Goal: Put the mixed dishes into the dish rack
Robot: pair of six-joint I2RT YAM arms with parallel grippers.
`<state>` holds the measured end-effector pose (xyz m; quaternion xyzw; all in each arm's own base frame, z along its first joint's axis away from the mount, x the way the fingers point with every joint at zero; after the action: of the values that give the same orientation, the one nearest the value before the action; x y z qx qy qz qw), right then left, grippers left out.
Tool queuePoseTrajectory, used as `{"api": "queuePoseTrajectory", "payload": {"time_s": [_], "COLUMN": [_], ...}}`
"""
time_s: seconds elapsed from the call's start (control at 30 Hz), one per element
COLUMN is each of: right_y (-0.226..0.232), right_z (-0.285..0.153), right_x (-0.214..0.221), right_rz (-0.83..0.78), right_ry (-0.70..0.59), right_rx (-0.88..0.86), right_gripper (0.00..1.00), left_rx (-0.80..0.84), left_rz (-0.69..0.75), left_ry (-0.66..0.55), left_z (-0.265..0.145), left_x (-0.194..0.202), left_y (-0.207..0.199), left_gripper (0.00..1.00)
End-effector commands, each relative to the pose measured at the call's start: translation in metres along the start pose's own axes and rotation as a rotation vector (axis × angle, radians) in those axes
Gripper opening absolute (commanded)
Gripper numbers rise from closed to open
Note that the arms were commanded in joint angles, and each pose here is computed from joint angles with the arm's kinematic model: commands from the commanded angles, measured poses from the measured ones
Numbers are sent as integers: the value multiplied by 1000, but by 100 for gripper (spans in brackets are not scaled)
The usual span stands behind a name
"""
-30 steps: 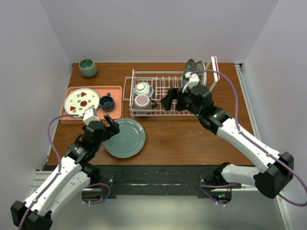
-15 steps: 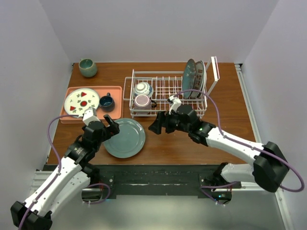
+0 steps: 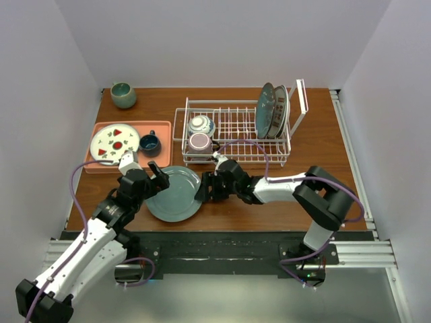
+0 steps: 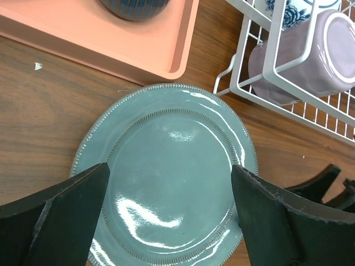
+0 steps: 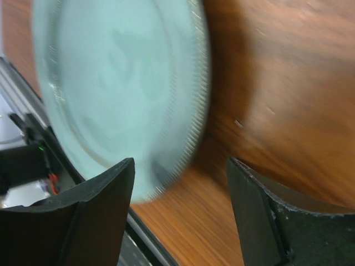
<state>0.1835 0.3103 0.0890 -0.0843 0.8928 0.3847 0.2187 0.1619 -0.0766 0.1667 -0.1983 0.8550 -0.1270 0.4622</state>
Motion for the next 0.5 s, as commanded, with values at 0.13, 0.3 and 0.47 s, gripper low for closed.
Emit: {"api": "queuePoseTrajectory", "payload": {"time_s": [0.13, 0.3, 0.47], "right_y": [17, 10, 2], "right_z": [21, 21, 18], "right_x": [-8, -4, -4], "right_rz": [42, 55, 69], "right_ry": [-59, -64, -84], "right_rx": [-60, -12, 58], "right_gripper": [66, 59, 50], "left_rx": [30, 30, 29], "left_rz": [7, 9, 6], "left_ry": [-15, -15, -14], "left_z": [2, 2, 2], "left_x": [-1, -1, 0], "left_y": [-3, -3, -3], "left_gripper": [97, 97, 97]}}
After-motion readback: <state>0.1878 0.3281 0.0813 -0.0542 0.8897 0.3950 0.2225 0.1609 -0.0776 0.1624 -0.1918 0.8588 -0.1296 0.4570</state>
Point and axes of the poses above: each gripper's point midway between its finger pads, its own z axis out along the fingers, its own y axis along the line the jaws close on, x = y × z, the point moved 8 cm from there along -z, back along the fingers, and after that the axes turned 2 degrees about z, right-handed, at the moved point
